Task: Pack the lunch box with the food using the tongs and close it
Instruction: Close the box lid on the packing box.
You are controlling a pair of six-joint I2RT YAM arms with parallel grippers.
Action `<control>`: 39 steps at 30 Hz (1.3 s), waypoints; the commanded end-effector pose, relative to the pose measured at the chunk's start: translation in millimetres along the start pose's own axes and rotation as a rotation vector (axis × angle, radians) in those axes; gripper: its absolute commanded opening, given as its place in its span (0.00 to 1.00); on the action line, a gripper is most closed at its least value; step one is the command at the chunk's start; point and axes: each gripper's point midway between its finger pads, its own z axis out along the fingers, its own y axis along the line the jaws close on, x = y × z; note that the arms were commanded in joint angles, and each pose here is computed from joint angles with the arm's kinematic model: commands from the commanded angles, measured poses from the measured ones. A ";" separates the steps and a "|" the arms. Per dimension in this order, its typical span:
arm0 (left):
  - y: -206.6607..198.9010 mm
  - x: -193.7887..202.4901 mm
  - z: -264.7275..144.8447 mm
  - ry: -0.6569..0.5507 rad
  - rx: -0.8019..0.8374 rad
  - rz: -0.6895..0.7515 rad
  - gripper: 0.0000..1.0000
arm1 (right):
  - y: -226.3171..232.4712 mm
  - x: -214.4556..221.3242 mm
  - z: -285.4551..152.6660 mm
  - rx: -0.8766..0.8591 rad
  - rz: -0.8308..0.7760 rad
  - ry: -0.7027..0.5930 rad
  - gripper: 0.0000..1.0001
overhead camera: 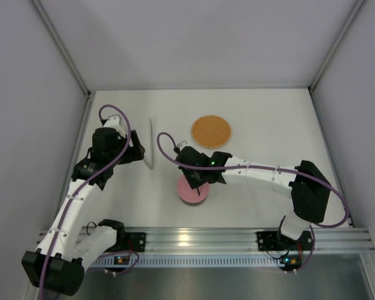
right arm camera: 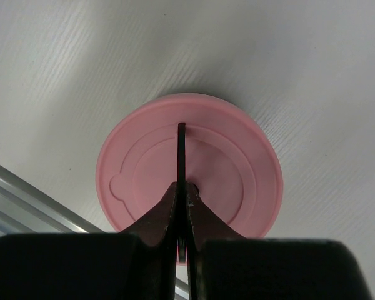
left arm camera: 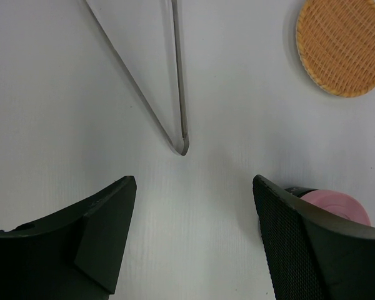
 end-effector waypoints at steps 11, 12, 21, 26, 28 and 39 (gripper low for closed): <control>-8.6 -0.1 1.6 0.006 0.045 0.011 0.80 | 3.5 1.7 21.3 -0.022 0.019 -0.006 0.00; -8.9 -0.2 2.0 0.006 0.047 0.011 0.80 | 3.7 6.4 25.2 -0.027 0.015 0.010 0.00; -8.8 1.6 3.7 0.016 0.046 0.013 0.80 | -1.7 19.3 44.9 -0.044 0.041 0.052 0.00; -9.1 2.2 4.7 0.020 0.048 0.013 0.80 | -4.9 34.3 55.2 -0.048 0.053 0.085 0.00; -9.5 2.6 5.0 0.022 0.051 0.014 0.80 | -6.9 38.2 58.1 -0.039 0.052 0.095 0.00; -9.5 6.0 7.9 0.040 0.051 0.014 0.80 | -18.9 21.0 39.9 0.016 0.057 0.019 0.32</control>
